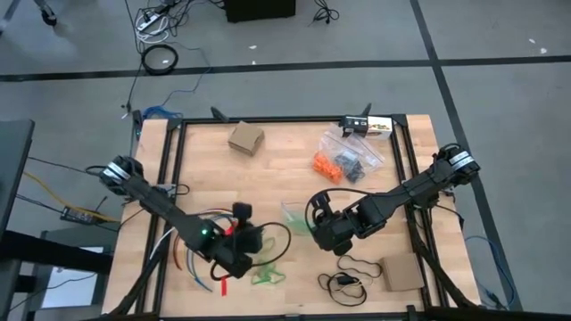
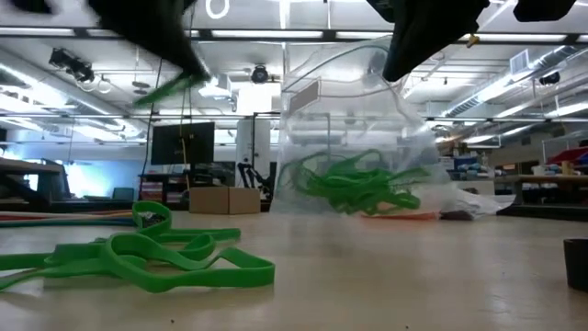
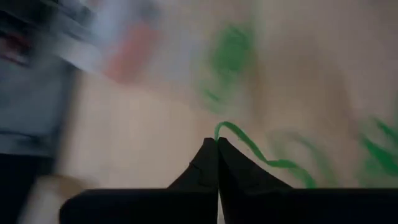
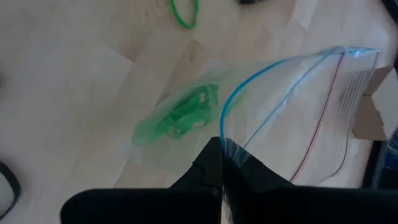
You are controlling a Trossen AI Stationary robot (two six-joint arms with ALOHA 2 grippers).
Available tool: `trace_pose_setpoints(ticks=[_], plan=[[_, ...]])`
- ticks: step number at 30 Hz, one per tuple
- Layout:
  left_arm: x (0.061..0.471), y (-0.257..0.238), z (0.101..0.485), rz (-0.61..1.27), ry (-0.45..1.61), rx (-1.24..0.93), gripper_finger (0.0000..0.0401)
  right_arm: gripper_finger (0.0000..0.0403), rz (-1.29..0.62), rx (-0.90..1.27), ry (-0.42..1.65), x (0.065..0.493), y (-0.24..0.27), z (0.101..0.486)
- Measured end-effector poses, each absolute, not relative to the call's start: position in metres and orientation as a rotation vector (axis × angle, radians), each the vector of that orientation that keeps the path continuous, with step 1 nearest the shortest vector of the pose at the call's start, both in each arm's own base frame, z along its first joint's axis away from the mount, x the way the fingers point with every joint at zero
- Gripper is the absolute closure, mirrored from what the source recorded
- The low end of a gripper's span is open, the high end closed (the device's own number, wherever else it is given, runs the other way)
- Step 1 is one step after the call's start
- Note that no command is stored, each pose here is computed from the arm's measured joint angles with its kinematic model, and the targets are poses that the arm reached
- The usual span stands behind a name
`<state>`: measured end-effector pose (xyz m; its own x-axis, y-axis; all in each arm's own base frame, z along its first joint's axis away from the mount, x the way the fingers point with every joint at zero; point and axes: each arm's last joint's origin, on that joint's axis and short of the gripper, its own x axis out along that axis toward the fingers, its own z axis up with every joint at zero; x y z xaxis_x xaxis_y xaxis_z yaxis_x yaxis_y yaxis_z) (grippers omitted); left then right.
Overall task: Sort rubber bands
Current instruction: Put the green rubber band into the transparent zip bag
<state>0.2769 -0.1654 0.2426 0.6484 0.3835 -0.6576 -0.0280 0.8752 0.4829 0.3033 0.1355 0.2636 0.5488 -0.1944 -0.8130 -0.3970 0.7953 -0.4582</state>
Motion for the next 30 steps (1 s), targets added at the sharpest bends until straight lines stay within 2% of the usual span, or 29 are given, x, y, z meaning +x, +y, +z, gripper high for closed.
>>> trace_pose_setpoints(ticks=[4, 8, 15, 19, 24, 30], plan=[[0.295, -0.152, 0.273, 0.379, 0.726, 0.582, 0.0400, 0.0403, 0.137, -0.661, 0.994, 0.304, 0.136, 0.264], [0.319, -0.131, 0.286, 0.450, 0.637, 0.584, 0.0400, 0.0403, 0.139, -0.660, 0.995, 0.304, 0.136, 0.264], [0.347, -0.097, 0.300, 0.446, 0.530, 0.525, 0.0400, 0.0403, 0.142, -0.665, 0.995, 0.304, 0.136, 0.264], [0.356, -0.081, 0.294, 0.350, 0.537, 0.432, 0.0398, 0.0403, 0.142, -0.667, 0.996, 0.304, 0.136, 0.264], [0.363, -0.081, 0.268, 0.267, 0.569, 0.387, 0.0387, 0.0403, 0.143, -0.677, 0.994, 0.304, 0.135, 0.264], [0.370, -0.091, 0.248, 0.151, 0.611, 0.358, 0.0335, 0.0403, 0.141, -0.680, 0.996, 0.305, 0.134, 0.264]])
